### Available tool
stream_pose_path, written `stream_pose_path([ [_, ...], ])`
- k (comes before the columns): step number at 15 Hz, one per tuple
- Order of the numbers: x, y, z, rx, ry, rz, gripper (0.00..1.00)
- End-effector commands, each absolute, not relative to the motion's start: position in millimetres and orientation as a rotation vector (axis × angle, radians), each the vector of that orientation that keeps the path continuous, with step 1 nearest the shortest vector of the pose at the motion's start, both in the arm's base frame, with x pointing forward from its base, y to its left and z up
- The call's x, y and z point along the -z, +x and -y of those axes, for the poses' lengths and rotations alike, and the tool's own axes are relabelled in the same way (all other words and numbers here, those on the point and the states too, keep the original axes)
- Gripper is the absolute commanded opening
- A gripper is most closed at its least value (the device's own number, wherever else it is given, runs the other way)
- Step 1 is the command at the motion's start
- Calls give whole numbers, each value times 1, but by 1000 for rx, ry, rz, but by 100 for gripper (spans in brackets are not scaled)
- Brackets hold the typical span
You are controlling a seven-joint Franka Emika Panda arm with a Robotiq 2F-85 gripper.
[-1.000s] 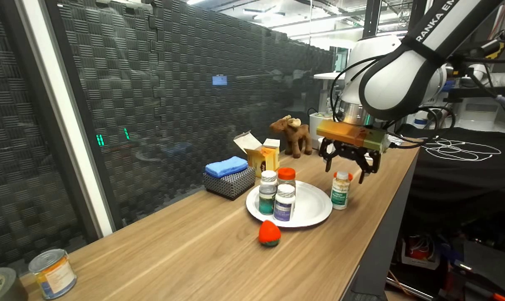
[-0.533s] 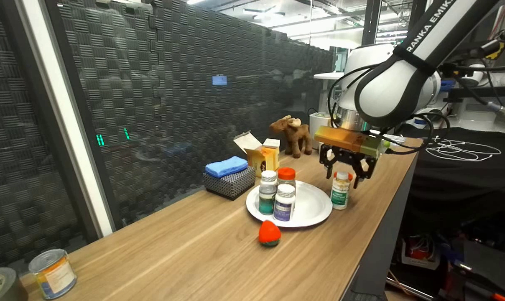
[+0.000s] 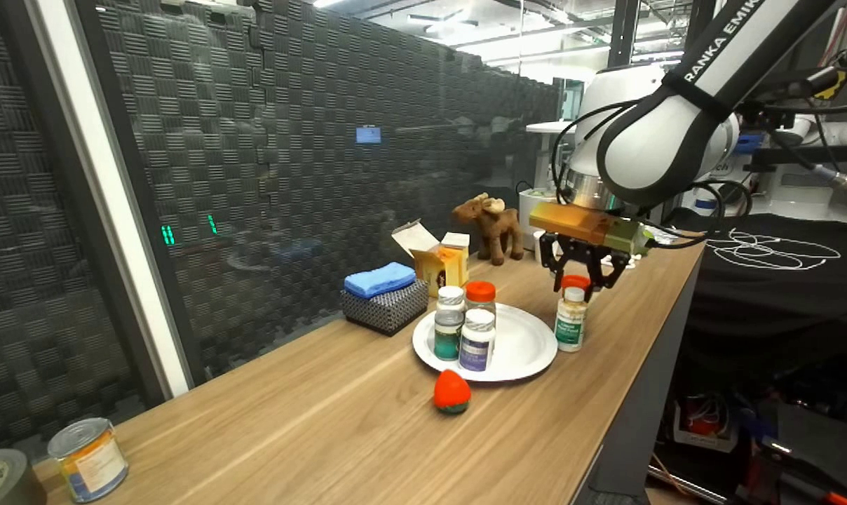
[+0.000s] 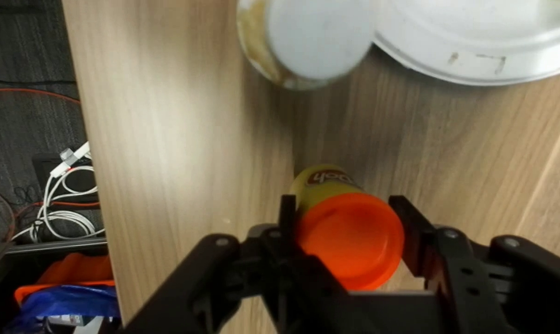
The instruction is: Pick up the bottles and small containers and put them on the white plate.
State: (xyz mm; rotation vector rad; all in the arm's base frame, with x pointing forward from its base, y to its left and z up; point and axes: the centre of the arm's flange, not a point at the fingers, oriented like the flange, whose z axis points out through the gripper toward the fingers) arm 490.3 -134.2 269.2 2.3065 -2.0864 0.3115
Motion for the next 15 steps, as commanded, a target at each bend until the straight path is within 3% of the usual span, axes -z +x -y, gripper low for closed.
stream_pose_path([
  [1, -324, 504, 125, -438, 2314, 2057, 27],
  [7, -388, 547, 69, -574, 2454, 1900, 27],
  [15, -382, 552, 17, -419, 2484, 1971, 27],
])
